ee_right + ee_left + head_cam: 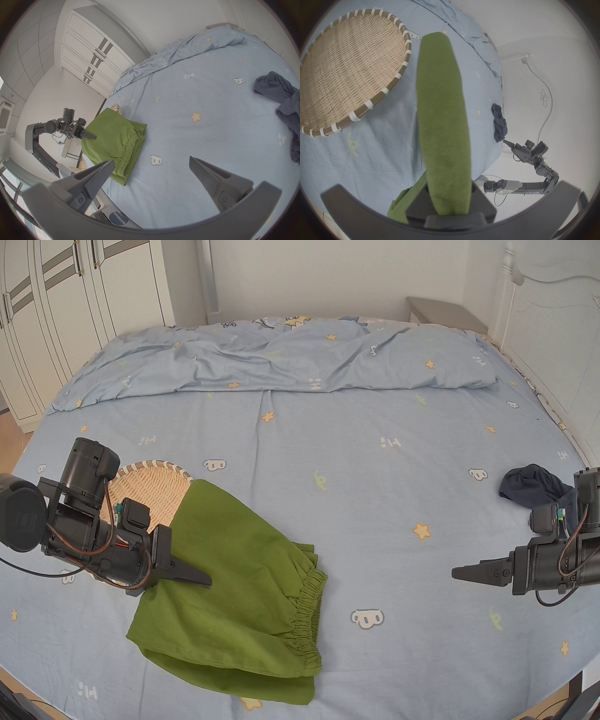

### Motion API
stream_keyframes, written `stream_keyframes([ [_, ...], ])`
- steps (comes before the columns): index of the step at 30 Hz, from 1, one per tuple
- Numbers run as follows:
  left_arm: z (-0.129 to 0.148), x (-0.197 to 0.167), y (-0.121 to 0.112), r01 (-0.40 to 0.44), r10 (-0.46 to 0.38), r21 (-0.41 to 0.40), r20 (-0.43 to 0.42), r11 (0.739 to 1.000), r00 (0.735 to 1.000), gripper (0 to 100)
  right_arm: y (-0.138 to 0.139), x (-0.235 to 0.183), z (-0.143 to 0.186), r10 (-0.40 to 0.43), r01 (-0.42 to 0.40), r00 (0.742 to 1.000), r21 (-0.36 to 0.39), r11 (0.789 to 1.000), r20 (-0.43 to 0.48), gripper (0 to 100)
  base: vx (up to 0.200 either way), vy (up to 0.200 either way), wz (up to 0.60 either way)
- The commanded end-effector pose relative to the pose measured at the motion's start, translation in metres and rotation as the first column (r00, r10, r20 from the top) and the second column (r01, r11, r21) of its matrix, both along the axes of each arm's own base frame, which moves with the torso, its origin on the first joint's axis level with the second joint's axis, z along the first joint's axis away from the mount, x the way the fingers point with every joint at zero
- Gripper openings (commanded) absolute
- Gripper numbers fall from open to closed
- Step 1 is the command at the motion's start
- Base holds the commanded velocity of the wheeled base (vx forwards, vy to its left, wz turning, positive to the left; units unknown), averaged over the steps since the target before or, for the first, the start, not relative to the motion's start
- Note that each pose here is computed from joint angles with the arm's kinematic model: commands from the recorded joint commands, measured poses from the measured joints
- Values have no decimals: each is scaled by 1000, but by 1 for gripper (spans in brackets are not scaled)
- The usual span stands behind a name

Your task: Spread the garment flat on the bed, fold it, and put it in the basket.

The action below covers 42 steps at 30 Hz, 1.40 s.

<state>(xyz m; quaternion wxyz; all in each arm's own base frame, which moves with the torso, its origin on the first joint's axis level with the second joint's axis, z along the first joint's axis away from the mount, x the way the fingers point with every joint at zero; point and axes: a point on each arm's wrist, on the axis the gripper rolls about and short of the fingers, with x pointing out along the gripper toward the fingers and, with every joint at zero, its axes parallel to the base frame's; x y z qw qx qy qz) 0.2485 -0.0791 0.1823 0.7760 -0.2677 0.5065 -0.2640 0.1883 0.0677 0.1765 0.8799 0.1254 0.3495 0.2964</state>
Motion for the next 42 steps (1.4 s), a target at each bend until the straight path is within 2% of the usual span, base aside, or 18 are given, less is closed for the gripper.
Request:
stream_keyframes([
  [1, 7, -9, -10, 44, -43, -2, 35, 999, 998, 0, -1, -1, 0, -1, 1, 1000, 1, 1000, 1, 100, 0, 0, 0],
  [6, 48, -5, -18, 84, -79, -17, 200, 996, 977, 0, -2, -6, 5, 0, 0, 1000, 5, 1000, 19, 100, 0, 0, 0],
  [7, 48, -5, -18, 84, -79, -17, 200, 996, 977, 0, -2, -6, 5, 0, 0, 1000, 5, 1000, 19, 100, 0, 0, 0],
  [8, 65, -4, -19, 93, -87, -16, 243, 996, 966, 0, -3, -9, 9, -11, 10, 999, 5, 1000, 40, 100, 0, 0, 0],
  [12, 68, -3, -19, 125, -125, 17, 280, 992, 952, 0, -4, -10, 11, -23, 23, 998, 1, 1000, 54, 100, 0, 0, 0],
  [14, 67, 0, -18, 175, -193, 83, 354, 981, 915, 0, -5, -13, 14, -31, 31, 997, 1, 1000, 70, 100, 0, 0, 0],
  [16, 67, 3, -18, 189, -218, 111, 382, 976, 898, 0, -5, -13, 15, -32, 32, 997, 2, 999, 77, 100, 0, 0, 0],
  [21, 71, 8, -18, 154, -195, 126, 456, 980, 869, 0, -4, -14, 14, -29, 29, 997, 1, 1000, 74, 100, 0, 0, 0],
  [24, 77, 8, -10, 82, -143, 140, 510, 987, 848, 0, -4, -14, 15, -24, 24, 997, 1, 1000, 75, 100, 0, 0, 0],
  [26, 87, 4, 3, -21, -70, 141, 611, 990, 788, 0, -2, -15, 15, -17, 17, 997, 2, 1000, 76, 100, 0, 0, 0],
  [27, 88, 3, 5, -33, -60, 136, 627, 990, 777, 0, -2, -16, 16, -17, 16, 997, 2, 1000, 80, 100, 0, 0, 0],
  [33, 102, -3, 19, -100, 21, 53, 781, 994, 624, 0, -5, -24, 24, -23, 20, 993, 22, 1000, 115, 100, 0, 0, 0],
  [34, 102, -3, 19, -100, 21, 53, 781, 994, 624, 0, -5, -24, 24, -23, 20, 993, 22, 1000, 115, 100, 0, 0, 0],
  [35, 103, -2, 20, -110, 52, 18, 797, 994, 602, 0, -6, -26, 26, -27, 24, 992, 27, 999, 125, 100, 0, 0, 0],
  [37, 105, 0, 21, -121, 86, -18, 806, 993, 586, 0, -6, -27, 27, -29, 26, 991, 29, 999, 130, 100, 0, 0, 0],
  [39, 105, 0, 21, -121, 86, -18, 806, 993, 586, 0, -6, -27, 27, -29, 26, 991, 29, 999, 130, 100, 0, 0, 0],
  [40, 109, 2, 32, -162, 138, -55, 813, 985, 566, 0, -7, -28, 29, -29, 25, 990, 31, 999, 138, 100, 0, 0, 0],
  [42, 111, 3, 40, -194, 161, -61, 813, 979, 560, 0, -7, -28, 29, -29, 26, 991, 29, 999, 132, 100, 0, 0, 0],
])
